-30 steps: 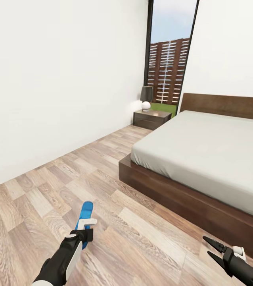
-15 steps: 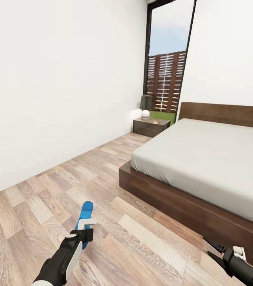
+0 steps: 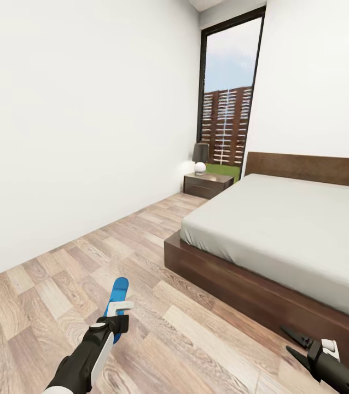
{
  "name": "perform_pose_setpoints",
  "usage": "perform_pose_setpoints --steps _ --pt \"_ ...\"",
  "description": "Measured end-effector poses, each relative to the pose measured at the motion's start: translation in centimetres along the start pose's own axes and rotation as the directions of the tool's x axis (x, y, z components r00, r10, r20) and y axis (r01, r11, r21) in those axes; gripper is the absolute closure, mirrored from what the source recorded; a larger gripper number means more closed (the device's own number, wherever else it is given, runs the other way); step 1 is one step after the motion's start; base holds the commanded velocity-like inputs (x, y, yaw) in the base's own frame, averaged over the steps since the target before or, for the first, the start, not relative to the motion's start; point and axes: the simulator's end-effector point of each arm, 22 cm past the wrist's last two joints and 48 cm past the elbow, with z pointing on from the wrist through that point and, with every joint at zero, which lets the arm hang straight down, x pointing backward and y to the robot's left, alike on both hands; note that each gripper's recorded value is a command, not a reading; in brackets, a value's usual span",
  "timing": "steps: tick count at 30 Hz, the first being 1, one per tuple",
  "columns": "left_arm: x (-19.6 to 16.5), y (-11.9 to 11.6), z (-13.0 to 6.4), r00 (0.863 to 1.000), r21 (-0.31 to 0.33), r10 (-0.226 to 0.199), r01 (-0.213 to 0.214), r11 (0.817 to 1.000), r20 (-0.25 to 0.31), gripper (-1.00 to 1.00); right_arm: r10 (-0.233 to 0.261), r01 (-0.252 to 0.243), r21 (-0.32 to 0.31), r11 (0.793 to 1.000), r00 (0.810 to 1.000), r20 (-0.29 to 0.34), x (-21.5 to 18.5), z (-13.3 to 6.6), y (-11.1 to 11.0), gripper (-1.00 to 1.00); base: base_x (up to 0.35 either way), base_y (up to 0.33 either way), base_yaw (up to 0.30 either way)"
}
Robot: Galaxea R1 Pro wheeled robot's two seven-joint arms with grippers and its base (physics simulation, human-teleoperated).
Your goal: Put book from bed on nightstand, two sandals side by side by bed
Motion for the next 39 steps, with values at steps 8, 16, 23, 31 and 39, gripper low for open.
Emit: perform_pose_setpoints --steps 8,16,23,31,39 --pt "-1.6 -0.1 -1.0 0.999 0.002 -0.001 0.000 1.000 0.033 1.00 -0.017 0.017 -0.025 1.000 1.000 0.013 -0.4 -0.3 1.3 -1.00 0.000 0.000 0.000" --pt "-3.1 -0.1 -2.1 0.998 0.004 0.000 0.000 1.000 0.065 1.00 -0.033 0.034 -0.049 0.998 0.999 0.026 -0.9 -0.7 2.6 -1.00 0.000 0.000 0.000" --pt "-4.6 -0.2 -2.9 0.998 0.005 -0.001 0.001 1.000 0.069 1.00 -0.035 0.036 -0.053 0.998 0.999 0.028 -1.5 -0.7 4.1 -1.00 0.000 0.000 0.000" --pt "-6.2 -0.3 -3.8 0.998 0.005 -0.001 0.001 1.000 0.069 1.00 -0.035 0.037 -0.052 0.998 0.999 0.028 -2.4 -0.8 5.7 -1.00 0.000 0.000 0.000" --pt "-7.7 -0.5 -4.7 0.998 0.011 -0.002 0.002 1.000 0.067 1.00 -0.037 0.038 -0.042 0.998 0.999 0.021 -2.9 -0.8 7.1 -1.00 0.000 0.000 0.000"
